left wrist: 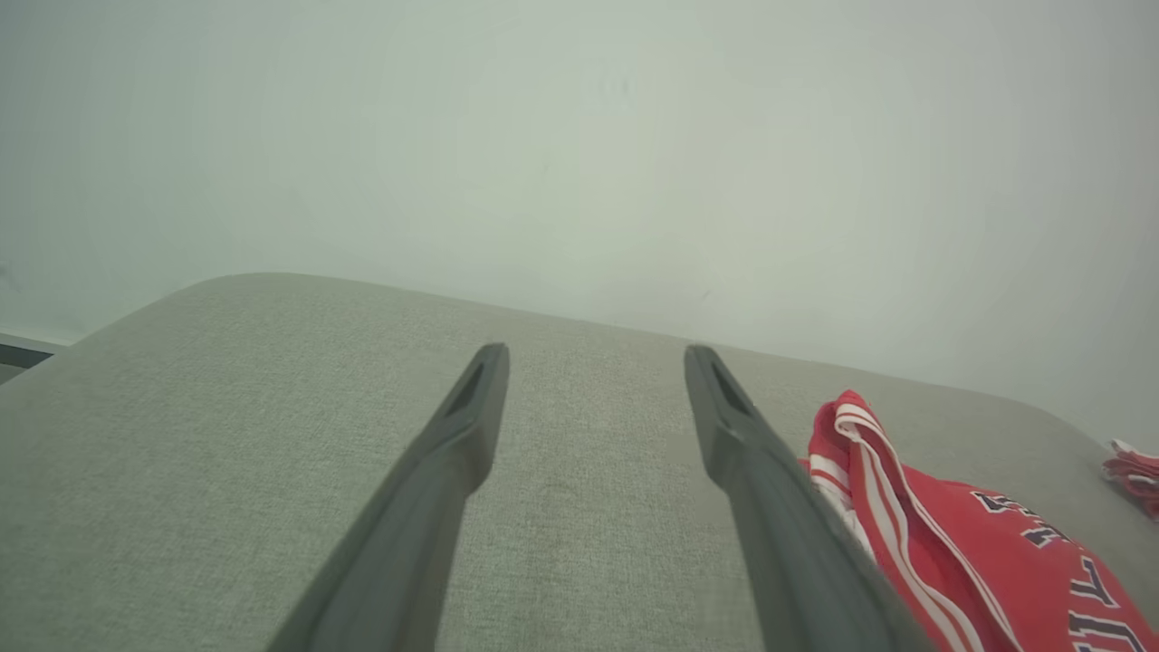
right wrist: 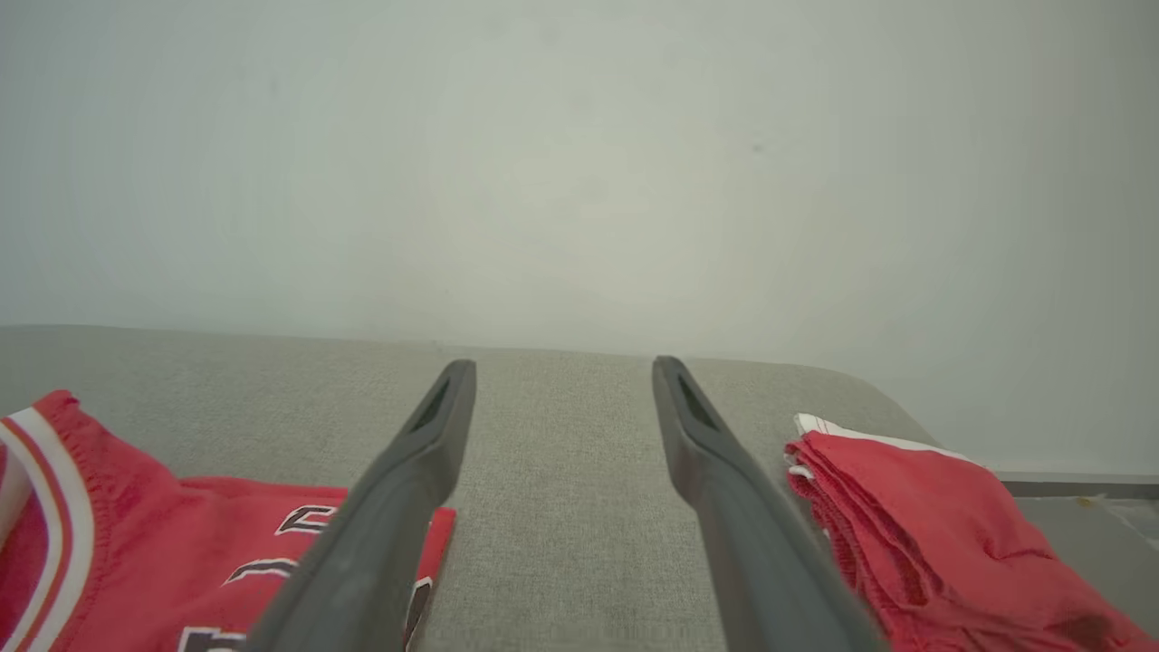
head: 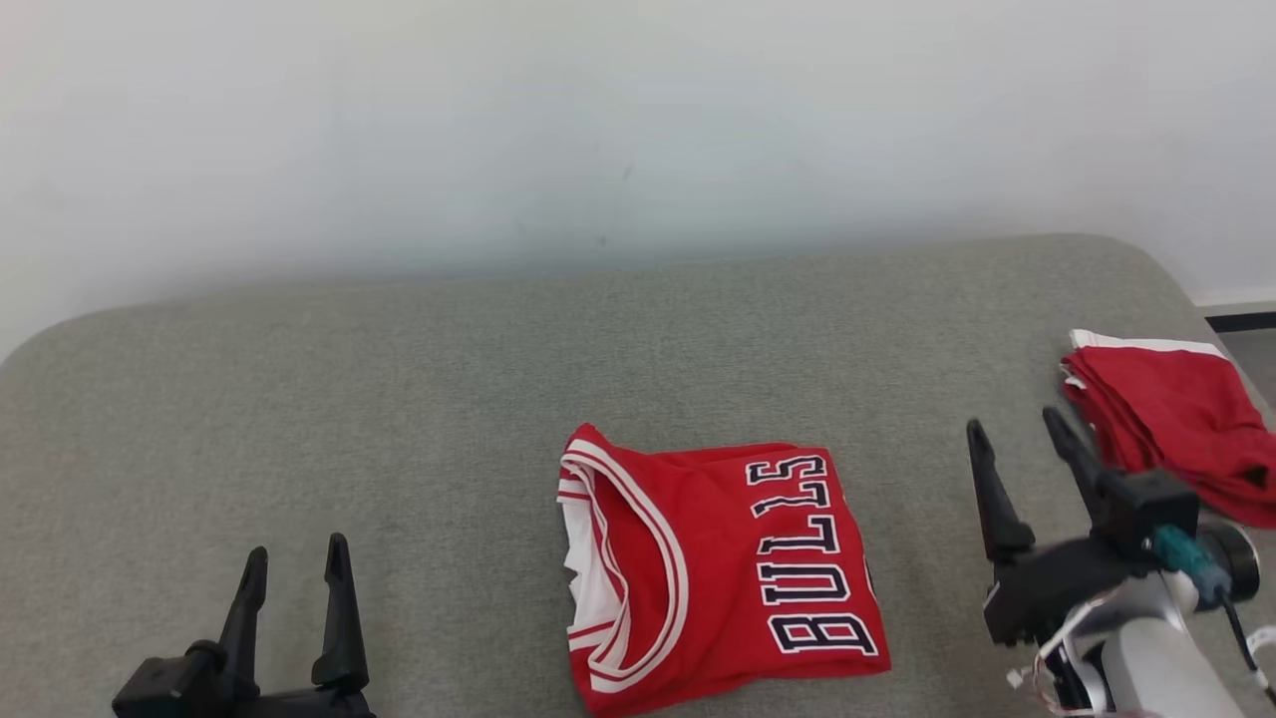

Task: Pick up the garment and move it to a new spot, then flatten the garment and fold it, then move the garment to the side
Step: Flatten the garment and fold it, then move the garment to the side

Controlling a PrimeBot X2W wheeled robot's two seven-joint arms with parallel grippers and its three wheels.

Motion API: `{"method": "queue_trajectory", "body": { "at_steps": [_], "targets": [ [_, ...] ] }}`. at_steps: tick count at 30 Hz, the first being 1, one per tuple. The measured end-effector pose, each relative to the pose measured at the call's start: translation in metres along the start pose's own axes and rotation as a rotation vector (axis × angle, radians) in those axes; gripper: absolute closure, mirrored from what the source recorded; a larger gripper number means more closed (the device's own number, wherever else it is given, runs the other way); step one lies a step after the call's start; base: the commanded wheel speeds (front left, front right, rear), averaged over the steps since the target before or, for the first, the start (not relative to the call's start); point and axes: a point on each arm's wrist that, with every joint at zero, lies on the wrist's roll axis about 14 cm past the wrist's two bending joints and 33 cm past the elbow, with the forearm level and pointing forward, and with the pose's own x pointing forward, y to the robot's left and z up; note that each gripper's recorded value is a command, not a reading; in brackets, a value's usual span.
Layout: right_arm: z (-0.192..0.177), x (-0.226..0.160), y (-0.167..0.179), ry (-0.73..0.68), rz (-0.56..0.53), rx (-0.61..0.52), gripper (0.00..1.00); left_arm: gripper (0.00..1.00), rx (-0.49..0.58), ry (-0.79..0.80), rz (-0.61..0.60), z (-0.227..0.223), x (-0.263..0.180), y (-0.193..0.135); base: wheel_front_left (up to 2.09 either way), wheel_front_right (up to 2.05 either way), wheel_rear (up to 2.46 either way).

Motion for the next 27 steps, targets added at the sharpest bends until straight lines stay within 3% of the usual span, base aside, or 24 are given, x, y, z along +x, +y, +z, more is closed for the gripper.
{"method": "queue_trajectory", "body": {
  "at_steps": [11,27],
  "targets": [
    [-0.025,-0.042,-0.004,0.06,-0.04,0.041,0.0,0.0,-0.003,0.03,-0.032,-0.01,-0.004,-0.009,0.0,0.0,0.0],
    [-0.018,-0.04,0.017,0.05,0.008,0.065,0.0,0.0,0.007,0.033,0.02,-0.01,-0.013,0.006,0.0,0.0,0.0]
  ]
}}
